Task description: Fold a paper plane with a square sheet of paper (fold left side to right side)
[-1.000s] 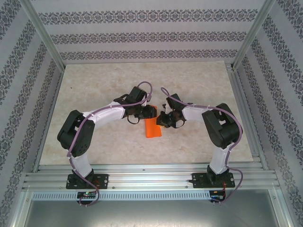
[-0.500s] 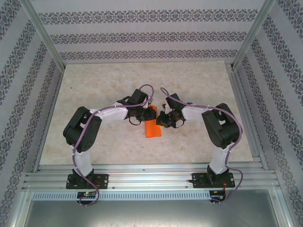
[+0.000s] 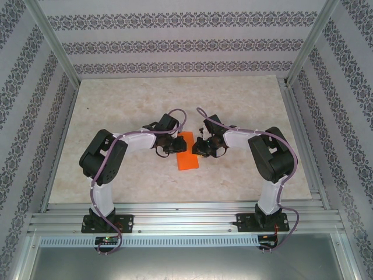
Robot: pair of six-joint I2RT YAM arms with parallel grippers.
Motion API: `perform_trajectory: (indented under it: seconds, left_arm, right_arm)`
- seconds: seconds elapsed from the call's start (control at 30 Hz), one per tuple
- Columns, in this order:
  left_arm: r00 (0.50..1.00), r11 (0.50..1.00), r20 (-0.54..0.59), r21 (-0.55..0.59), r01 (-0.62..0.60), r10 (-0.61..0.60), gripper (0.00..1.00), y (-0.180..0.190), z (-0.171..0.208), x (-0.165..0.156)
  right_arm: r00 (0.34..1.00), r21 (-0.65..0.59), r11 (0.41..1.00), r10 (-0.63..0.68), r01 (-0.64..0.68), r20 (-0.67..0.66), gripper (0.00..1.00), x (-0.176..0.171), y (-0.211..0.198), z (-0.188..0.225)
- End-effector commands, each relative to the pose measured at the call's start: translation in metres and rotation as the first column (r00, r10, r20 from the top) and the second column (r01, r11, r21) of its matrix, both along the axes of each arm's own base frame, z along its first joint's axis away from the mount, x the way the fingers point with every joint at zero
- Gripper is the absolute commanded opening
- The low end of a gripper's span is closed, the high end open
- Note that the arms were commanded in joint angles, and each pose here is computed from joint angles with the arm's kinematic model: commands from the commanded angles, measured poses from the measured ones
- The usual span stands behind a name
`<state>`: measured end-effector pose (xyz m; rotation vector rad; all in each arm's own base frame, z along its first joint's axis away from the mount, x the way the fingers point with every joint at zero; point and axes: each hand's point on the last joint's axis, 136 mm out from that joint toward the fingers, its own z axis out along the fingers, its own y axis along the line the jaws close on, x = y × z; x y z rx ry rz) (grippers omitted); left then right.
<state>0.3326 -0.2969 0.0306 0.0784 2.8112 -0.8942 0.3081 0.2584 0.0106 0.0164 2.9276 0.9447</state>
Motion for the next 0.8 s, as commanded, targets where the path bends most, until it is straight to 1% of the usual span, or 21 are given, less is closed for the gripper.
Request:
perform_trajectory:
  seconds: [0.0, 0.27, 0.37, 0.43, 0.57, 0.7, 0.77]
  left_arm:
    - [1.0, 0.999, -0.016, 0.044, 0.015, -0.015, 0.16, 0.015, -0.016, -0.003]
    - [0.999, 0.998, -0.029, 0.062, 0.015, -0.013, 0.16, 0.024, -0.028, -0.006]
    - [0.999, 0.999, -0.041, 0.049, 0.022, -0.02, 0.16, 0.023, -0.034, -0.009]
    - [0.998, 0.999, -0.052, 0.039, 0.024, -0.022, 0.17, 0.023, -0.039, -0.012]
    - [0.997, 0.999, -0.074, 0.046, 0.025, -0.021, 0.17, 0.026, -0.05, -0.021]
    - [0.996, 0.998, -0.086, 0.051, 0.028, -0.024, 0.16, 0.028, -0.056, -0.028]
    - [0.996, 0.998, -0.09, 0.054, 0.033, -0.029, 0.17, 0.029, -0.058, -0.031]
  right_arm:
    - [0.998, -0.148, 0.989, -0.006, -0.003, -0.063, 0.14, -0.016, -0.022, -0.038]
    - [0.998, -0.158, 0.987, -0.007, -0.004, -0.068, 0.14, -0.017, -0.024, -0.041]
    - [0.998, -0.143, 0.99, -0.002, -0.006, -0.056, 0.13, -0.015, -0.021, -0.037]
    - [1.0, -0.106, 0.994, 0.004, -0.007, -0.025, 0.14, -0.009, -0.014, -0.028]
    - [0.998, -0.005, 1.0, 0.01, -0.009, 0.057, 0.14, 0.005, 0.002, 0.007]
    - [0.993, 0.028, 0.999, 0.014, -0.018, 0.12, 0.16, 0.015, 0.008, 0.039]
    - [0.991, 0.038, 0.999, 0.016, -0.021, 0.129, 0.16, 0.015, 0.009, 0.048]
